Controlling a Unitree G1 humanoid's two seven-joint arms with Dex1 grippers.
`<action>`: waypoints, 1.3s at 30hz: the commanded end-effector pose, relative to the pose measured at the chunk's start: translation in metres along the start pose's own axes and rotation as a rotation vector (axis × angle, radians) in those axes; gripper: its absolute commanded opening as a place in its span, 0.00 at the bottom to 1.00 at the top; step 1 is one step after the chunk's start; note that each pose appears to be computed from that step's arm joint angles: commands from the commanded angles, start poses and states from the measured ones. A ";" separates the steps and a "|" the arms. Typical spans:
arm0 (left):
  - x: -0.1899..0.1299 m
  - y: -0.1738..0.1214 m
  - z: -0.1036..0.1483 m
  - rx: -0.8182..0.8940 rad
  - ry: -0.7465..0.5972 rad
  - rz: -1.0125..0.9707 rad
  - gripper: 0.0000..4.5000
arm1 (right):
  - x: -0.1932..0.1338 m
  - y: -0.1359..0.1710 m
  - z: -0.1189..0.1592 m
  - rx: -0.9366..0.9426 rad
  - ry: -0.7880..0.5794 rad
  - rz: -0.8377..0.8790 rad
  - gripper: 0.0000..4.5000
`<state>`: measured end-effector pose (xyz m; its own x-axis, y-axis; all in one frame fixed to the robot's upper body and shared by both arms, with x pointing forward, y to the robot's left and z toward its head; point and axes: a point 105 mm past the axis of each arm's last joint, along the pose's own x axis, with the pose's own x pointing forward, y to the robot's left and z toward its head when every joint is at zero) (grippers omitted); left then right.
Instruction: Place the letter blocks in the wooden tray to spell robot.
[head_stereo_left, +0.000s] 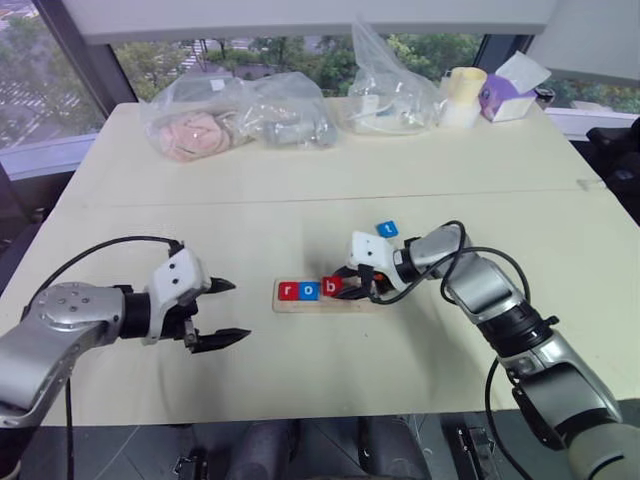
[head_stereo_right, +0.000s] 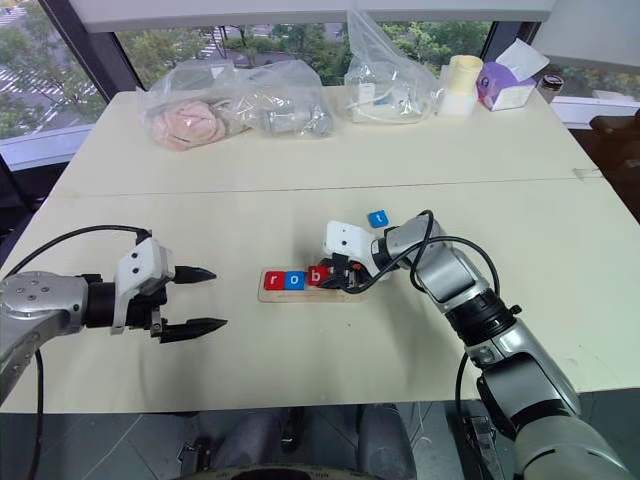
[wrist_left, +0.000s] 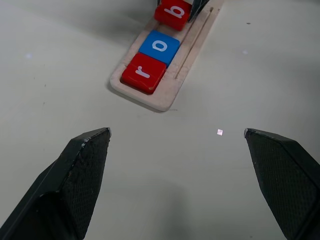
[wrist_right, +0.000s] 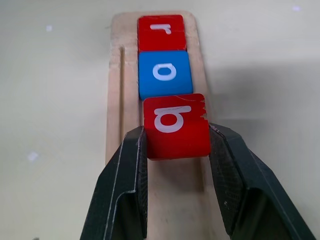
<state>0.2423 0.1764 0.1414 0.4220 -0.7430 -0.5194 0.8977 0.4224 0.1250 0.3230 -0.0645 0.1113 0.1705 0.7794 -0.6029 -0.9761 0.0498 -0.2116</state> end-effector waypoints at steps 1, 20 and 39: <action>0.001 -0.001 0.005 0.031 -0.009 -0.005 1.00 | -0.001 -0.001 0.015 -0.052 -0.026 -0.001 0.25; 0.006 0.003 0.004 0.043 -0.017 0.009 1.00 | -0.015 -0.019 0.032 0.007 -0.118 -0.116 1.00; 0.008 -0.001 0.017 0.006 -0.064 -0.044 1.00 | -0.015 -0.047 -0.005 0.040 -0.070 -0.371 1.00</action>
<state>0.2479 0.1633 0.1473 0.3930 -0.7922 -0.4669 0.9118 0.4016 0.0861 0.3672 -0.0814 0.1197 0.5038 0.7362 -0.4520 -0.8601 0.3791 -0.3412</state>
